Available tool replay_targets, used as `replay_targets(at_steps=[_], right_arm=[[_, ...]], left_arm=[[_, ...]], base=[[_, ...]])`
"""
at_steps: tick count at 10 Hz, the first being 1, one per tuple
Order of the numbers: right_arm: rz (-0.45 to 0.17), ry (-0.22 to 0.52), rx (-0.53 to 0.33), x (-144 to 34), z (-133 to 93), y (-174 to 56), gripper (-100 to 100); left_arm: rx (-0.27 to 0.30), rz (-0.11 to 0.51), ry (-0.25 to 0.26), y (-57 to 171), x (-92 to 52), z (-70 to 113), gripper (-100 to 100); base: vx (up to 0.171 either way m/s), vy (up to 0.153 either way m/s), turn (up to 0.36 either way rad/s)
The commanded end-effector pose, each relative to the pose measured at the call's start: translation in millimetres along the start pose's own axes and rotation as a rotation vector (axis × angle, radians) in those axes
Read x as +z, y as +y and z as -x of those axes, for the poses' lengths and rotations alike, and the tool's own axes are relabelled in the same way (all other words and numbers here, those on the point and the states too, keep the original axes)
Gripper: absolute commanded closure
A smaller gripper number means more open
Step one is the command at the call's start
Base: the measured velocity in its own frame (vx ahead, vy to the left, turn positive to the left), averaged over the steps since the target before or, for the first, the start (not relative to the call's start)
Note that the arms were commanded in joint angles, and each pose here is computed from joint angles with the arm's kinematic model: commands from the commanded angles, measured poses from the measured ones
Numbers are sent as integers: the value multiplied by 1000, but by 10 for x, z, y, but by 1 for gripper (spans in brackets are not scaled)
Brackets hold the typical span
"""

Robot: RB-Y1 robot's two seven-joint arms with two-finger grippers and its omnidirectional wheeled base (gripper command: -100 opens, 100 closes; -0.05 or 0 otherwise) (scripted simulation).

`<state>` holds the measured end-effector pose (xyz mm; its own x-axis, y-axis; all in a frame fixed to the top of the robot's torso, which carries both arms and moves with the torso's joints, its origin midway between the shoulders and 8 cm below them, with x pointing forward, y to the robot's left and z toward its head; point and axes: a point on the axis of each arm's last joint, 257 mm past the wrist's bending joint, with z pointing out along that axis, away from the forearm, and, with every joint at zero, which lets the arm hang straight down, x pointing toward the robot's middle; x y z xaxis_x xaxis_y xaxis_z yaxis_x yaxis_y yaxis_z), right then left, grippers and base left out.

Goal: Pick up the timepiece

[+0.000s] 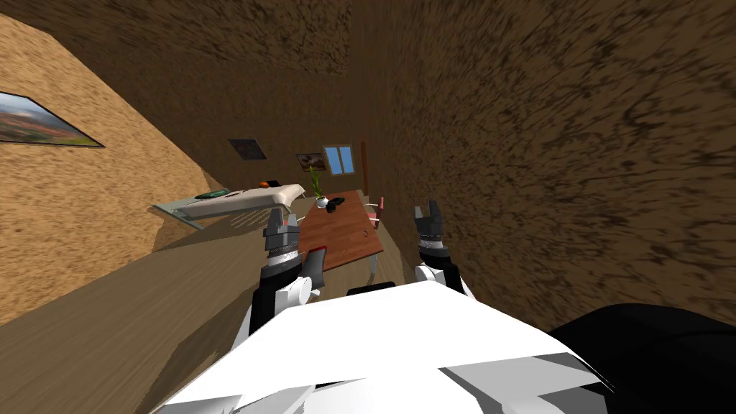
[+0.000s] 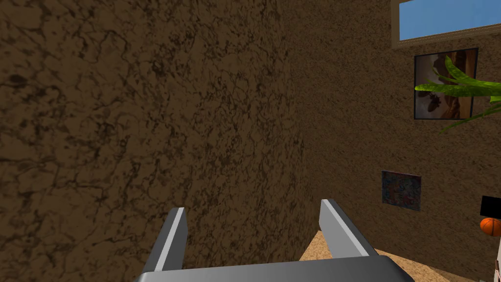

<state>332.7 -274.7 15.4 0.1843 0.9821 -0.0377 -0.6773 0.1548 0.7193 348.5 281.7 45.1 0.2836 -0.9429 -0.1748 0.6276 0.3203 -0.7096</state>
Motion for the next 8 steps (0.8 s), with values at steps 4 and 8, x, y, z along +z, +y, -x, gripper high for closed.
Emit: replay_targets(at_steps=[4,8], right_arm=[[-85,74,7,-107,-48,-333,-100],[-216,144,10,-302,-46,-811,-100]], left_arm=[[0,0,0,0,0,0,0],[0,0,0,0,0,0,0]], base=[[-17,4,123],[-26,13,185]])
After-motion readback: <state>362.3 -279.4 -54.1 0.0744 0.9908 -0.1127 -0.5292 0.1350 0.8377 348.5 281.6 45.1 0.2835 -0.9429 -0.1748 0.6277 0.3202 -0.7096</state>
